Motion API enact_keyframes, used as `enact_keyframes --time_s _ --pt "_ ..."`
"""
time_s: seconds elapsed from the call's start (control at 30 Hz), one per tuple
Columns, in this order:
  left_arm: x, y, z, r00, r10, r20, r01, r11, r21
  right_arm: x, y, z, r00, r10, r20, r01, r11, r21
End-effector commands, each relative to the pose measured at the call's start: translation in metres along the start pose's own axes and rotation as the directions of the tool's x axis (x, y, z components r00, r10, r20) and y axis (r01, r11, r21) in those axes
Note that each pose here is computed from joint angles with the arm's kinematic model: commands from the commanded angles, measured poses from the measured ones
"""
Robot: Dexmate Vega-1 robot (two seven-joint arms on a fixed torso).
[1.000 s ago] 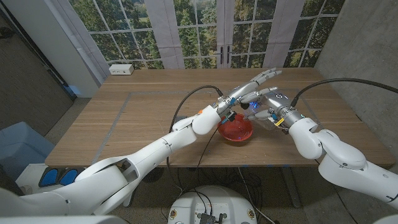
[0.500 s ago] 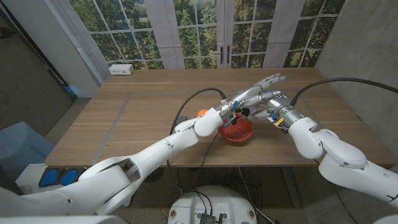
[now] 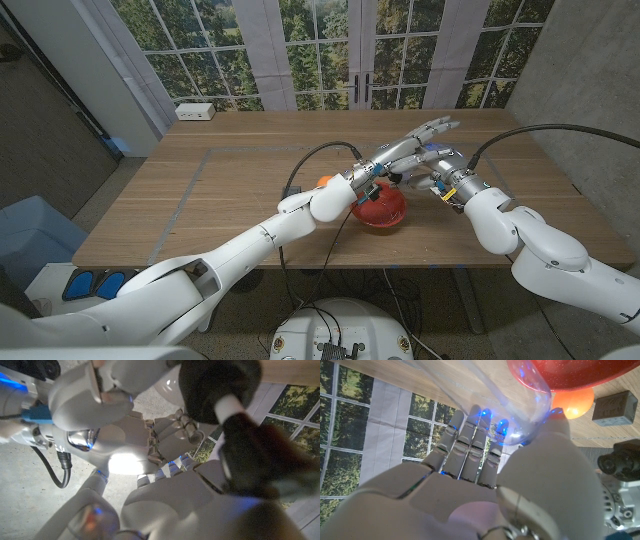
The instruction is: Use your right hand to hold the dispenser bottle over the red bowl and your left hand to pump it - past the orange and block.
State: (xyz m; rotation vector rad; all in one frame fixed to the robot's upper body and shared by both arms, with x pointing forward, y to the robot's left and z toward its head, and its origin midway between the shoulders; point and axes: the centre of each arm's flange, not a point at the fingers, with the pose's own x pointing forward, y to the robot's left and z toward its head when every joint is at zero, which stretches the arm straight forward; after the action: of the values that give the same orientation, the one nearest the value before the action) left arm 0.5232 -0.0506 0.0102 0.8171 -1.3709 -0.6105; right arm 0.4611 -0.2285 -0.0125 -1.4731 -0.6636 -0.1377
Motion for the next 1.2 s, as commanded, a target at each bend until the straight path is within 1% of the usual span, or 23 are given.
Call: enact_keyframes --time_s 0.03,0.1,0.17,0.2,0.27,0.3,0.33,0.37,0.4,0.43,0.47,0.7,0.73,0.8,0.83,0.9,0.97,1.0,1.03,1.07,1.13,1.2 --pt "-0.005 0.018 0.010 0.996 0.081 0.034 -0.084 0.992 0.094 0.002 0.003 -0.001 1.000 0.013 -0.006 -0.013 1.000 -0.002" --pt "-0.006 0.020 0.012 0.995 0.093 0.045 -0.098 0.990 0.103 0.002 0.003 -0.001 1.000 0.016 -0.011 -0.016 1.000 -0.016" --pt "-0.007 0.023 0.013 0.993 0.106 0.049 -0.111 0.987 0.113 0.003 0.002 -0.001 1.000 0.024 -0.010 -0.024 1.000 -0.006" --pt "-0.008 0.024 0.012 0.992 0.118 0.052 -0.123 0.986 0.109 0.002 0.003 0.000 1.000 0.016 -0.011 -0.016 1.000 -0.015" --pt "-0.009 0.026 0.012 0.990 0.128 0.053 -0.132 0.987 0.095 0.003 0.003 -0.001 1.000 0.028 -0.012 -0.028 1.000 -0.004" --pt "-0.010 0.027 0.013 0.990 0.128 0.054 -0.134 0.985 0.107 0.003 0.003 0.000 1.000 0.021 -0.014 -0.021 1.000 -0.015" --pt "-0.010 0.028 0.013 0.989 0.139 0.058 -0.145 0.984 0.107 0.004 0.003 0.000 0.999 0.028 -0.020 -0.028 0.999 -0.017" --pt "-0.011 0.030 0.013 0.989 0.142 0.048 -0.146 0.984 0.099 0.004 0.003 -0.001 0.999 0.030 -0.018 -0.030 1.000 -0.009" --pt "-0.013 0.031 0.013 0.983 0.178 0.035 -0.180 0.980 0.089 0.004 0.003 -0.001 1.000 0.024 -0.019 -0.025 1.000 -0.013" --pt "-0.013 0.034 0.014 0.986 0.159 0.052 -0.163 0.981 0.100 0.004 0.003 -0.001 0.999 0.026 -0.024 -0.027 0.999 -0.020" --pt "-0.014 0.035 0.014 0.985 0.162 0.054 -0.167 0.981 0.098 0.004 0.003 -0.002 0.999 0.027 -0.023 -0.027 1.000 -0.008" --pt "-0.023 0.047 0.014 0.975 0.215 0.056 -0.220 0.969 0.112 0.007 0.002 -0.002 0.999 0.027 -0.031 -0.028 1.000 -0.013" --pt "-0.024 0.048 0.014 0.976 0.211 0.056 -0.216 0.971 0.100 0.007 0.003 -0.002 0.999 0.023 -0.029 -0.024 1.000 -0.010" --pt "-0.027 0.050 0.015 0.972 0.229 0.062 -0.234 0.967 0.100 0.008 0.002 -0.002 0.999 0.024 -0.037 -0.025 0.999 -0.020" --pt "-0.028 0.052 0.015 0.971 0.233 0.060 -0.238 0.965 0.106 0.009 0.002 -0.003 0.999 0.026 -0.032 -0.026 1.000 -0.001" --pt "-0.031 0.055 0.015 0.966 0.251 0.063 -0.256 0.962 0.093 0.009 0.003 -0.002 0.999 0.013 -0.035 -0.014 1.000 -0.027" --pt "-0.033 0.059 0.016 0.966 0.249 0.062 -0.254 0.964 0.081 0.010 0.003 -0.003 0.999 0.022 -0.037 -0.022 1.000 -0.015" --pt "-0.034 0.060 0.015 0.963 0.260 0.067 -0.264 0.962 0.073 0.010 0.003 -0.003 0.999 0.019 -0.040 -0.020 1.000 -0.021" --pt "-0.036 0.061 0.016 0.962 0.266 0.066 -0.271 0.959 0.084 0.010 0.002 -0.003 0.999 0.014 -0.040 -0.014 1.000 -0.014" --pt "-0.037 0.063 0.016 0.963 0.262 0.056 -0.266 0.960 0.089 0.010 0.002 -0.003 0.999 0.019 -0.041 -0.019 1.000 -0.007" --pt "-0.039 0.066 0.013 0.963 0.264 0.046 -0.266 0.962 0.056 0.010 0.002 -0.003 0.999 0.000 -0.044 0.000 1.000 -0.014" --pt "-0.042 0.070 0.011 0.963 0.269 0.024 -0.270 0.961 0.065 0.010 0.002 -0.005 0.999 0.006 -0.051 -0.006 1.000 -0.001"
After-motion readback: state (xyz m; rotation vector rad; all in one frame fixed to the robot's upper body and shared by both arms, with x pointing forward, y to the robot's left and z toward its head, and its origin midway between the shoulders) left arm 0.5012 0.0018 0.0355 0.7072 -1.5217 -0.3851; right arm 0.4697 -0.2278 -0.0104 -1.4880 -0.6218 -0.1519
